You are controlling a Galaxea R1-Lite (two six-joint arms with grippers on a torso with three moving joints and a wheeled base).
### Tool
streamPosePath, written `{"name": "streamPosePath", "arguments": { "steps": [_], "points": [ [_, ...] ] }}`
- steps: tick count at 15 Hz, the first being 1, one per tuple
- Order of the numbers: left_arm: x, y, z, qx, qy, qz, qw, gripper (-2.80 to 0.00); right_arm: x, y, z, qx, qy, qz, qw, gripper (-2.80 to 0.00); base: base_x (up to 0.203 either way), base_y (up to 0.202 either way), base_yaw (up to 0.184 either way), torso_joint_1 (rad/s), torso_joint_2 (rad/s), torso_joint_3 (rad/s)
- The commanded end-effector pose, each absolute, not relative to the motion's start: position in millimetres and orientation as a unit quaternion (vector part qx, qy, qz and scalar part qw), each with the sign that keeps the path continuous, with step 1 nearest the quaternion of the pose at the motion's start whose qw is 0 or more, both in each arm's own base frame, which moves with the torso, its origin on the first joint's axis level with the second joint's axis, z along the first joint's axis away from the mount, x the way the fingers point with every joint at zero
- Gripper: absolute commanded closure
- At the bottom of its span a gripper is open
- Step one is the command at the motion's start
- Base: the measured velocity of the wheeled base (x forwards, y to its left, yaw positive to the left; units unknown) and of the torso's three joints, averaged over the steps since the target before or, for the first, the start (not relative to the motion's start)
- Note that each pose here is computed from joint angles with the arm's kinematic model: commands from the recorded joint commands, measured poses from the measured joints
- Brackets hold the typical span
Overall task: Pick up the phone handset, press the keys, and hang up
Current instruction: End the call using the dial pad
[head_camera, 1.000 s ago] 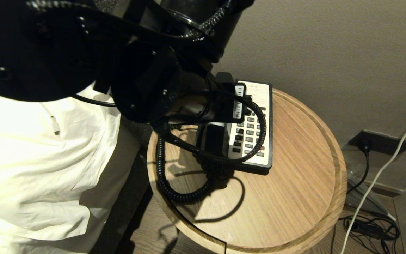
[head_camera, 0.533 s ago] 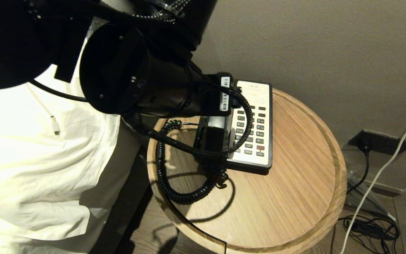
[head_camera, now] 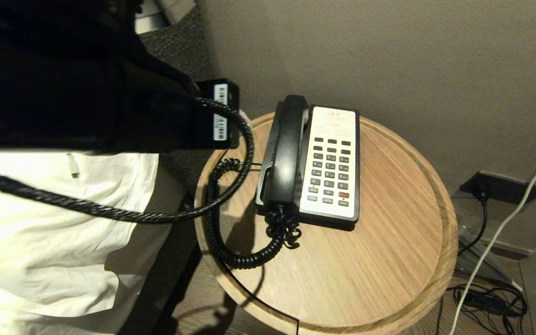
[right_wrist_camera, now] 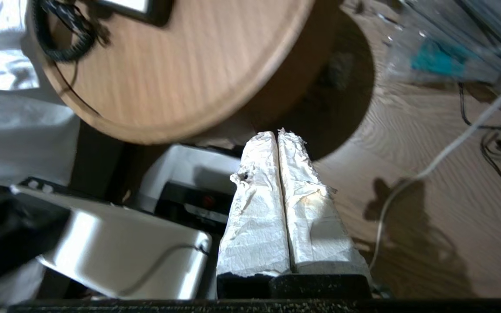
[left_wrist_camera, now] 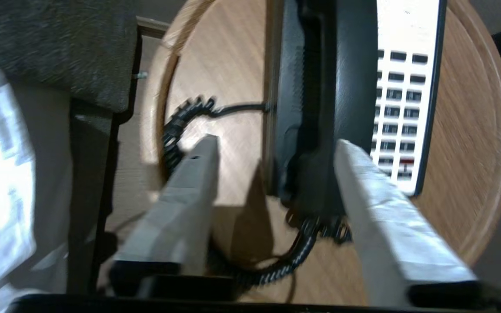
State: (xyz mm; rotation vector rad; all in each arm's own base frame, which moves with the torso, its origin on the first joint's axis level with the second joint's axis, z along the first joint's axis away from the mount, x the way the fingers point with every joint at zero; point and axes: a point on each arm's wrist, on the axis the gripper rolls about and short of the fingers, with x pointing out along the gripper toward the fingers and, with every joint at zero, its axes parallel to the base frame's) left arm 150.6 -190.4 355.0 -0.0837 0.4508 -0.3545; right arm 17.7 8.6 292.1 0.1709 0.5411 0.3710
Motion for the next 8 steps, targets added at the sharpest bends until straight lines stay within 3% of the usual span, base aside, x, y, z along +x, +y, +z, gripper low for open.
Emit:
{"name": "streamPosePath", "arguments": {
  "steps": [1,4,8],
  "points": [
    [119,-147,367,-0.063,0.198,-0.182,0.961,0.0,48,40,302,0.064,0.295,0.177,0.937,0.0,0.0,0.0,0.0,0.0,0.0,0.0],
    [111,-138,368,-0.069,0.196,-0.194,0.959,0.0,72,64,313,0.059,0.302,0.178,0.935,0.0,0.0,0.0,0.0,0.0,0.0,0.0],
    [124,-179,351,-0.041,0.235,-0.232,0.943,0.0,59,51,312,0.07,0.292,0.175,0.938,0.0,0.0,0.0,0.0,0.0,0.0,0.0]
  ]
}}
